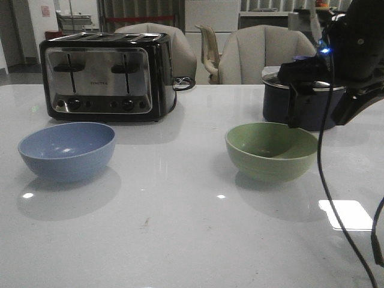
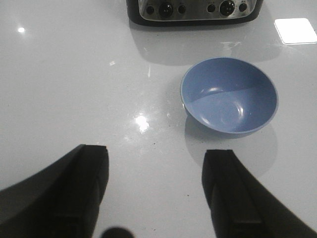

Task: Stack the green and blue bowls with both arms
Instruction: 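Lower the right gripper onto the green bowl's rim and grasp it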

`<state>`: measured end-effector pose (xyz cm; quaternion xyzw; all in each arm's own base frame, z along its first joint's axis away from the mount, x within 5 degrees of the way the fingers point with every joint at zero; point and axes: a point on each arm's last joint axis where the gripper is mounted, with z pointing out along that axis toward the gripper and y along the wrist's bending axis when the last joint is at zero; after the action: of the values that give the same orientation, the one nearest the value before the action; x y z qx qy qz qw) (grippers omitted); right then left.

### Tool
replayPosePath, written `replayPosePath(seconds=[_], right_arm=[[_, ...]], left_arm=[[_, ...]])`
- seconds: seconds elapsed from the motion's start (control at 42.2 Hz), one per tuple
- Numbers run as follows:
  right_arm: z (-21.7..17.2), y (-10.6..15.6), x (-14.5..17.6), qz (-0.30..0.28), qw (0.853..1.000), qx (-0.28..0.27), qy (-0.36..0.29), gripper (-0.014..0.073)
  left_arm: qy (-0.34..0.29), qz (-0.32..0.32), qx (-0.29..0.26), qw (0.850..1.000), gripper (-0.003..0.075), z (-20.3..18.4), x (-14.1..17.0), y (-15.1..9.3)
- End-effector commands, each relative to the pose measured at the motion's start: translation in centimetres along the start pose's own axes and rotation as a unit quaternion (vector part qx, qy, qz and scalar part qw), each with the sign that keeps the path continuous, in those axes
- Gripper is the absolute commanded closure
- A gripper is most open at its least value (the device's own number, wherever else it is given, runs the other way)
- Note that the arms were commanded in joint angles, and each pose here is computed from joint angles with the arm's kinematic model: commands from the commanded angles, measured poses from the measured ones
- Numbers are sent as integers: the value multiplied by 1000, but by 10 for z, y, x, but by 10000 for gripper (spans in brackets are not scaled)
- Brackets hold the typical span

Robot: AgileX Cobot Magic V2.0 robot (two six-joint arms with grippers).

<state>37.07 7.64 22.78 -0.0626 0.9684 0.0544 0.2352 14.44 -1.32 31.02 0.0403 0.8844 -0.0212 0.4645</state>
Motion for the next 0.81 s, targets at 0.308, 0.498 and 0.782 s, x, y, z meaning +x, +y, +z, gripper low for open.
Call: replayPosePath(seconds=[0.308, 0.498, 0.782], right_arm=[[17, 1, -26, 0, 1000, -2, -10, 253], [19, 0, -23, -3, 1000, 1, 4, 400], [-6, 5, -26, -9, 1000, -2, -15, 513]], left_arm=[[-57, 1, 2, 998, 242, -7, -17, -1], [-57, 1, 2, 998, 242, -7, -17, -1], [-57, 1, 2, 998, 242, -7, -17, -1]])
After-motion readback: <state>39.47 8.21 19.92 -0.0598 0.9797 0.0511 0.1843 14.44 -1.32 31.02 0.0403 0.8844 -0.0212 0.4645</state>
